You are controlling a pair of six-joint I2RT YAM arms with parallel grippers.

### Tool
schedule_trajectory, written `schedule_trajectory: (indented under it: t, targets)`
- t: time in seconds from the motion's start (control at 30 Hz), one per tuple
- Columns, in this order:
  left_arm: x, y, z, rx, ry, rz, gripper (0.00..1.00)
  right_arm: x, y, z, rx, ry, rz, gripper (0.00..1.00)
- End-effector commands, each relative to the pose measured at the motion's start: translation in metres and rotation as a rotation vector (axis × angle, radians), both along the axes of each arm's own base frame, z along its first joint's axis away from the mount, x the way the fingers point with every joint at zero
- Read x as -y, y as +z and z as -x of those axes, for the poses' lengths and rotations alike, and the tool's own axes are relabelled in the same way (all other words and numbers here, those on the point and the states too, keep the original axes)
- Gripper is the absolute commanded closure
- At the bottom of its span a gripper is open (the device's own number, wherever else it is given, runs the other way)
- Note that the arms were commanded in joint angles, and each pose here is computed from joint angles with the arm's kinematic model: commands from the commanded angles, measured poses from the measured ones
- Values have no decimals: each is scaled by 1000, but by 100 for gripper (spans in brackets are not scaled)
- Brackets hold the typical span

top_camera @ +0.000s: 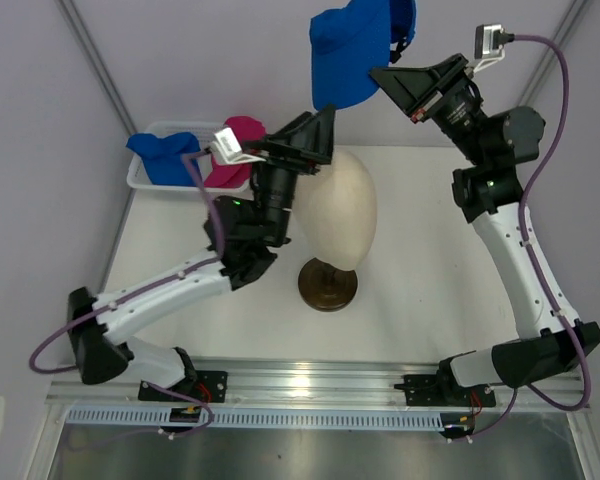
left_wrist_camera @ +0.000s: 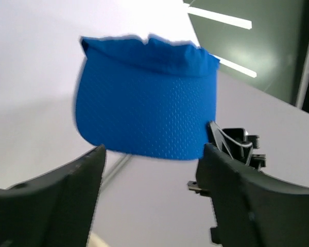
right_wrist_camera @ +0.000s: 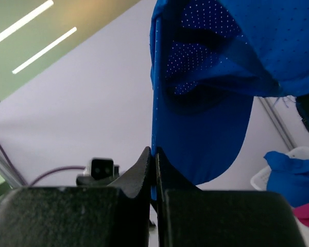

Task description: Stack the hats

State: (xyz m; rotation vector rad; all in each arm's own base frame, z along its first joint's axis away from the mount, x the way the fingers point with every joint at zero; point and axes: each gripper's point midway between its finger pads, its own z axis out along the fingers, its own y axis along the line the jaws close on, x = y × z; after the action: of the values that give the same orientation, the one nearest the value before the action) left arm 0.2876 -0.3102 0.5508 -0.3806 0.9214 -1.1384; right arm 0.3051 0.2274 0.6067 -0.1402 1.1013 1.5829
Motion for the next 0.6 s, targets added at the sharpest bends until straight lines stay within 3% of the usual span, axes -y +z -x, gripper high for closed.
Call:
schedule_trajectory:
  t: [0.0, 0.03, 0.13, 0.17, 0.27, 0.37, 0.4, 0.57]
  targets:
    - [-76, 39, 14, -20, 60, -18, 17, -9, -5, 11, 89, 63, 206, 100]
    - [-82, 35, 18, -52, 29, -104, 15, -9, -2, 13, 90, 71, 232, 100]
    - [-111, 27, 15, -76, 41, -189, 9, -11, -14, 8, 86, 75, 309, 100]
    - [-127, 24, 21, -56, 62, -262, 2, -10, -17, 5, 79, 70, 319, 100]
    - [-151, 31, 36, 80, 145, -453, 1, -8, -25, 3, 70, 102, 341, 100]
    - [-143, 28, 40, 203, 145, -713, 0, -12, -31, 4, 54, 198, 337, 100]
    - [-127, 23, 47, 270, 75, -801, 1, -16, -34, 10, 57, 251, 347, 100]
    - [-91, 0, 31, 422, -1, -1102, 1, -28, -39, 13, 76, 377, 367, 100]
